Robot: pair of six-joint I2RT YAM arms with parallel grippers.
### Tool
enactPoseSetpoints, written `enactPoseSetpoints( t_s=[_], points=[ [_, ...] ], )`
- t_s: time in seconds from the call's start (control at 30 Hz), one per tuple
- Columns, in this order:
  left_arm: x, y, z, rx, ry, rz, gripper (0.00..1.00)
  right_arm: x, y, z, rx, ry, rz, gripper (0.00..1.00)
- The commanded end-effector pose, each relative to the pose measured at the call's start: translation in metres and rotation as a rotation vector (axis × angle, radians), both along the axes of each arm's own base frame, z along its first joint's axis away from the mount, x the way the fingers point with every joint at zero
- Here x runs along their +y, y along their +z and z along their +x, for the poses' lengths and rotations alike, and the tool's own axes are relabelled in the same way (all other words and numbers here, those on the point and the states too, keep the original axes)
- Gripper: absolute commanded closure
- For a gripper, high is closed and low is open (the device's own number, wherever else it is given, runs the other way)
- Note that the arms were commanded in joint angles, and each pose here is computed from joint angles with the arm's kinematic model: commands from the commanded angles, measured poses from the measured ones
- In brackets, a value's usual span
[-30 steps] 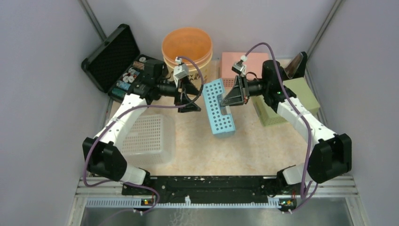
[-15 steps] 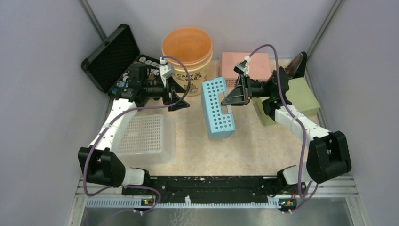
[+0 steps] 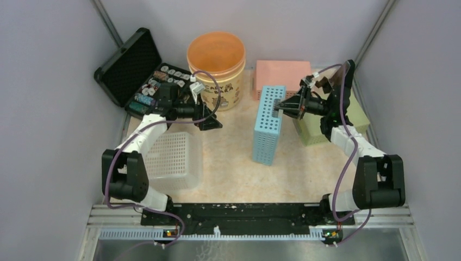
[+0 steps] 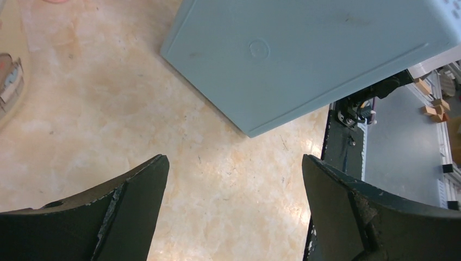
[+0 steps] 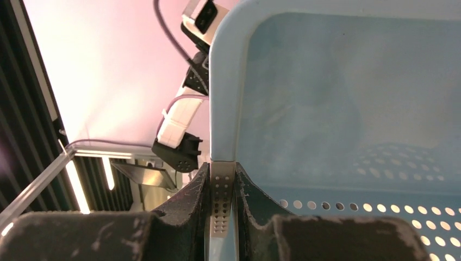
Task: Turn the large container upside down
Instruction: Turn the container upside down at the center of the board.
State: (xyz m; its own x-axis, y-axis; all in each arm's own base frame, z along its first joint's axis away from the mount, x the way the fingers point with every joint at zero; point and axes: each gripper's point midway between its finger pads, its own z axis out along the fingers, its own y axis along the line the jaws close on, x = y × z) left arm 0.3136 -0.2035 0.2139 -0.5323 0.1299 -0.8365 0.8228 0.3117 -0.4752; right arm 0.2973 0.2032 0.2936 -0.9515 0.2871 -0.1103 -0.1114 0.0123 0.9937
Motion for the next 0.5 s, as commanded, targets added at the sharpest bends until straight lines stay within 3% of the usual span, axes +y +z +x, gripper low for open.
enactPoseSetpoints(
  t_s=[0.0,0.17,0.47],
  points=[
    [-0.008,-0.008,0.007,0.040,0.006,-0.066,0.01,-0.008,-0.022,-0.001,-0.024,-0.016,-0.065,1.00],
    [-0.026,-0.033,0.004,0.121,-0.026,-0.066,0.01,-0.013,-0.026,-0.008,-0.041,0.015,-0.097,1.00],
    [-0.052,-0.043,-0.008,0.106,-0.070,-0.034,0.01,-0.040,-0.051,-0.025,-0.041,0.085,-0.192,1.00]
  ],
)
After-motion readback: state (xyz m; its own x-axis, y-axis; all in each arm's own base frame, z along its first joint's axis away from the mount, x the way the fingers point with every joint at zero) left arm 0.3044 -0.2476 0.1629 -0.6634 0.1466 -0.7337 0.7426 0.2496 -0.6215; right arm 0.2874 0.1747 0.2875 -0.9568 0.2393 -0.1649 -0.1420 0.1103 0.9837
